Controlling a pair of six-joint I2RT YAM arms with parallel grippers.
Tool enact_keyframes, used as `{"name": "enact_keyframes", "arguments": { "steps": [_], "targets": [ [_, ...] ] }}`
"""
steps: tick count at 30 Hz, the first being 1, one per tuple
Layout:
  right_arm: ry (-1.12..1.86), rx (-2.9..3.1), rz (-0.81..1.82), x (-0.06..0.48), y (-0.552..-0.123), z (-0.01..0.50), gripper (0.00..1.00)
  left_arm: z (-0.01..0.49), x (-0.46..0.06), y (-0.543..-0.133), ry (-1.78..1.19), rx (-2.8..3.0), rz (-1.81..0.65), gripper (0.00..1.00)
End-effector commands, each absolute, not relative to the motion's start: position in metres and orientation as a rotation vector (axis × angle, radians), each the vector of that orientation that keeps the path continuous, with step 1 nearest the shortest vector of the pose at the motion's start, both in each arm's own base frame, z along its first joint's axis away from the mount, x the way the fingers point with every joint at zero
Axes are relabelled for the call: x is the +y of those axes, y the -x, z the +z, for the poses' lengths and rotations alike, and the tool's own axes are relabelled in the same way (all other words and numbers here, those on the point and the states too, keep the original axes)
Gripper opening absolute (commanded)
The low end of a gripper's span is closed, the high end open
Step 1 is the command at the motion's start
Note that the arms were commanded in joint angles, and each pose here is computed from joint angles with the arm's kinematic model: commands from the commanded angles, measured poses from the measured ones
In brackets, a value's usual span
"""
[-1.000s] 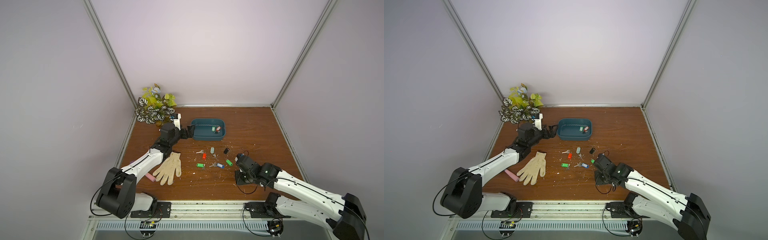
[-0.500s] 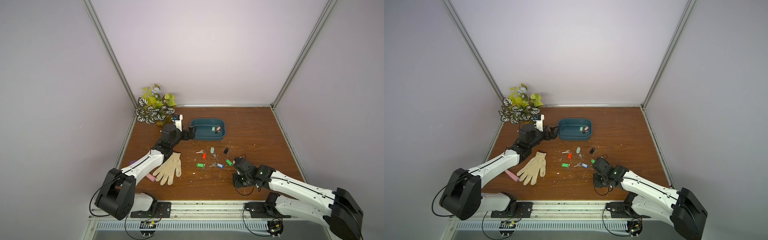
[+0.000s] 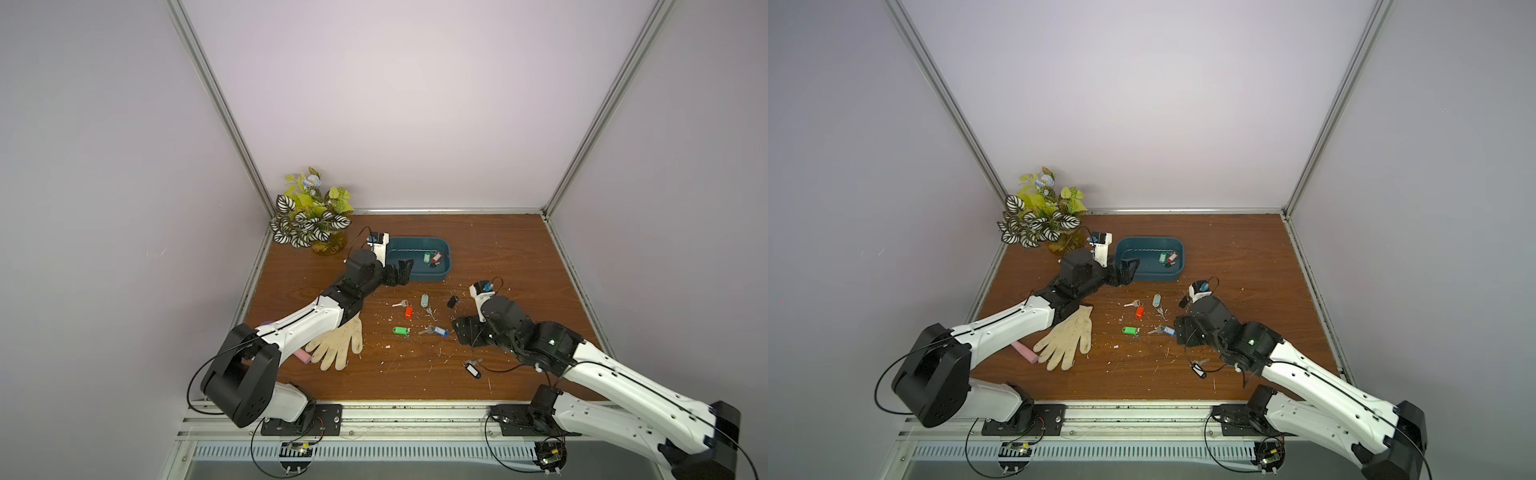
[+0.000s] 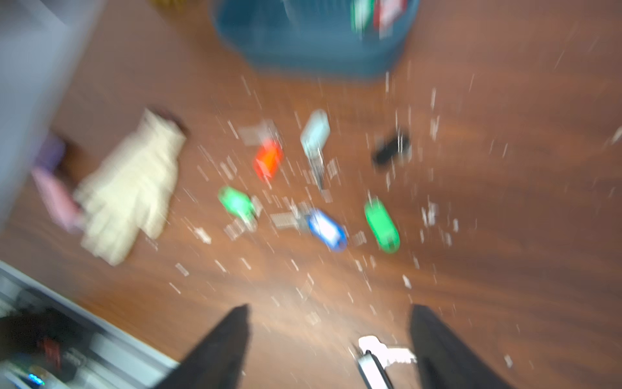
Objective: Take the keys out of the storage box
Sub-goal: Place the key at the center of the board, then move the key to the storage box.
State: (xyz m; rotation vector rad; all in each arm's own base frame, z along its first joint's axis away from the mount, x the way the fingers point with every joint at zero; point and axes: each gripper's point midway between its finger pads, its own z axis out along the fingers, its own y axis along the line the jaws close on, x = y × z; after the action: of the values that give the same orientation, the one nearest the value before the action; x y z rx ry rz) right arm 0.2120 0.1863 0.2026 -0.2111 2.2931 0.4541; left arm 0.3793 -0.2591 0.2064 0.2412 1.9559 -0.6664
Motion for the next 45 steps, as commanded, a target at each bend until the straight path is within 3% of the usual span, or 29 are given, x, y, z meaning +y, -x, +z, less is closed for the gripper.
{"name": "enact_keyframes", "arguments": {
  "steps": [1,8,25,45],
  "targets": [
    [0.203,2.072,0.335,0.179,-0.251,0.248,0.99,0.192,-0.283,-0.390,-0.279,2.027,-0.572,1.00],
    [0.156,2.054,0.216,0.165,-0.316,0.251,1.00,0.169,-0.328,-0.437,-0.363,2.139,-0.465,0.97],
    [0.148,2.107,0.247,0.134,-0.361,0.215,1.00,0.090,-0.330,-0.478,-0.596,2.396,-0.109,0.81],
    [0.174,2.189,0.208,0.138,-0.404,0.194,0.99,0.057,-0.339,-0.510,-0.745,2.443,-0.174,0.77]
  ]
}}
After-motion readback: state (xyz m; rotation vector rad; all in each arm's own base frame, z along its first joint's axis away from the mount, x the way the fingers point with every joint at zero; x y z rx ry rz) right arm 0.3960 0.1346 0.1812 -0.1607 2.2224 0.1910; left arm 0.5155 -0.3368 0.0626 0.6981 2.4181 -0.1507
